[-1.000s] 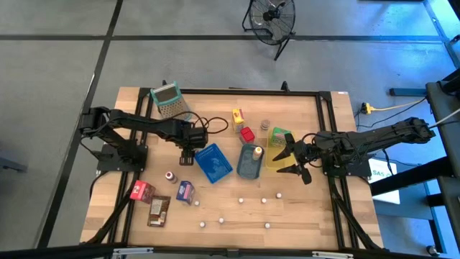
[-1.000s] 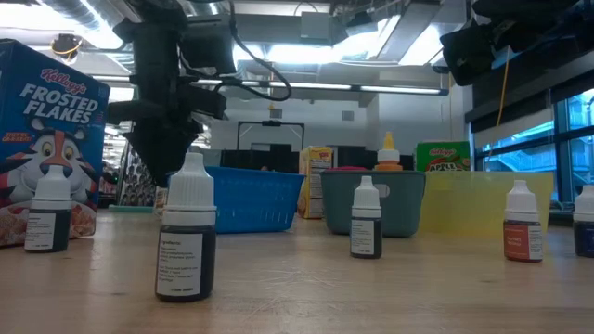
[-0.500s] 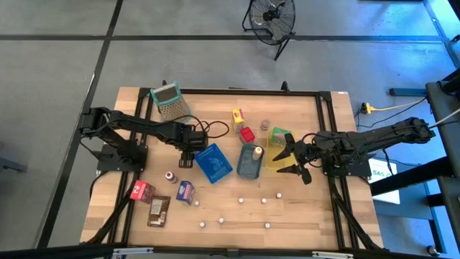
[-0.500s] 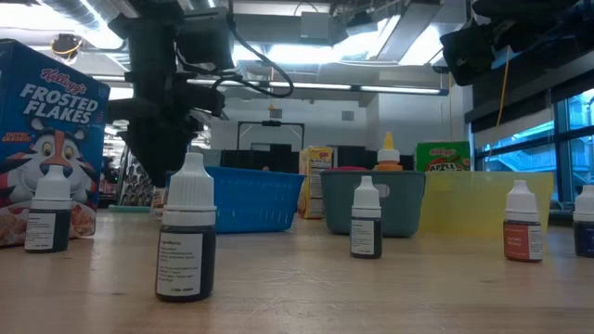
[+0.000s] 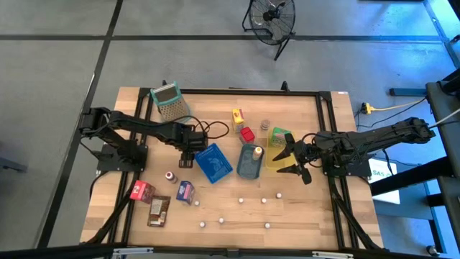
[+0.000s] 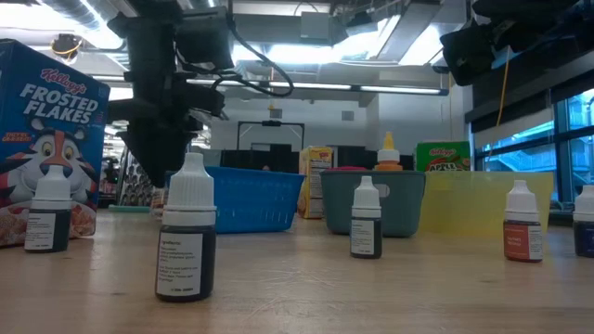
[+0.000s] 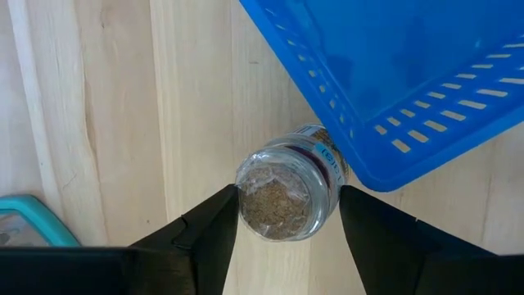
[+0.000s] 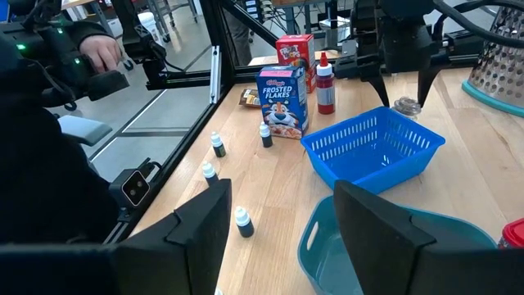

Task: Pick & Place Kitchen Items
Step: Put the brown seasoning bottle into the blue bin

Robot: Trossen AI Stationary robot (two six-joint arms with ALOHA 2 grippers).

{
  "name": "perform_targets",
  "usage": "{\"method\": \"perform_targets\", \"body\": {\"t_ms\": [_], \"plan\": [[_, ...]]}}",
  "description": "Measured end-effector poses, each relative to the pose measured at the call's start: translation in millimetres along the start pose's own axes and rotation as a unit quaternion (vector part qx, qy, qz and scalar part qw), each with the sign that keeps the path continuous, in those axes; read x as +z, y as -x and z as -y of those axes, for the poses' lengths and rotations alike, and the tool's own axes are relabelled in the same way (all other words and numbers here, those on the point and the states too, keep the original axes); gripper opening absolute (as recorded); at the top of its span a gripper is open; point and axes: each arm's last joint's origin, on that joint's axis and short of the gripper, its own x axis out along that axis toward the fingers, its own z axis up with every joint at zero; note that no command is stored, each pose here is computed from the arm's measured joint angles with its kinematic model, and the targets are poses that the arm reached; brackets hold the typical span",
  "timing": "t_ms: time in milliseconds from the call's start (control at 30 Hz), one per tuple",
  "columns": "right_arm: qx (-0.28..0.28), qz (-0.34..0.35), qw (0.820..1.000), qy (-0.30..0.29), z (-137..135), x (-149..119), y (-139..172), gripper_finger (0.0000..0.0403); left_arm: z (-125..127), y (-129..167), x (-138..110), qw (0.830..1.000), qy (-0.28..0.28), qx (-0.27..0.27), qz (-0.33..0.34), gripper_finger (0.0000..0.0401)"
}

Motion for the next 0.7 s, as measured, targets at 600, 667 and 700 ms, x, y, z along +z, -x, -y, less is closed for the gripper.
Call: {"method": "perform_targets", "body": {"t_ms": [600, 667, 700], "plan": [[0.0, 0.0, 1.0, 0.0, 0.0, 0.0, 0.1, 0.0217, 0.0, 0.1, 0.3, 1.0, 0.004, 0.0, 0.002, 0.0207], [0.0, 0.0, 1.0, 0.0, 0.0, 0.0, 0.1, 0.0217, 0.0, 0.1, 0.3, 1.0, 0.004, 0.0, 0.002, 0.0207], [0.0, 0.0, 1.0, 0.0, 0.1, 0.0, 0.0, 0.0217, 0.1, 0.1, 0.3, 1.0, 0.004, 0.0, 0.002, 0.0208]]}}
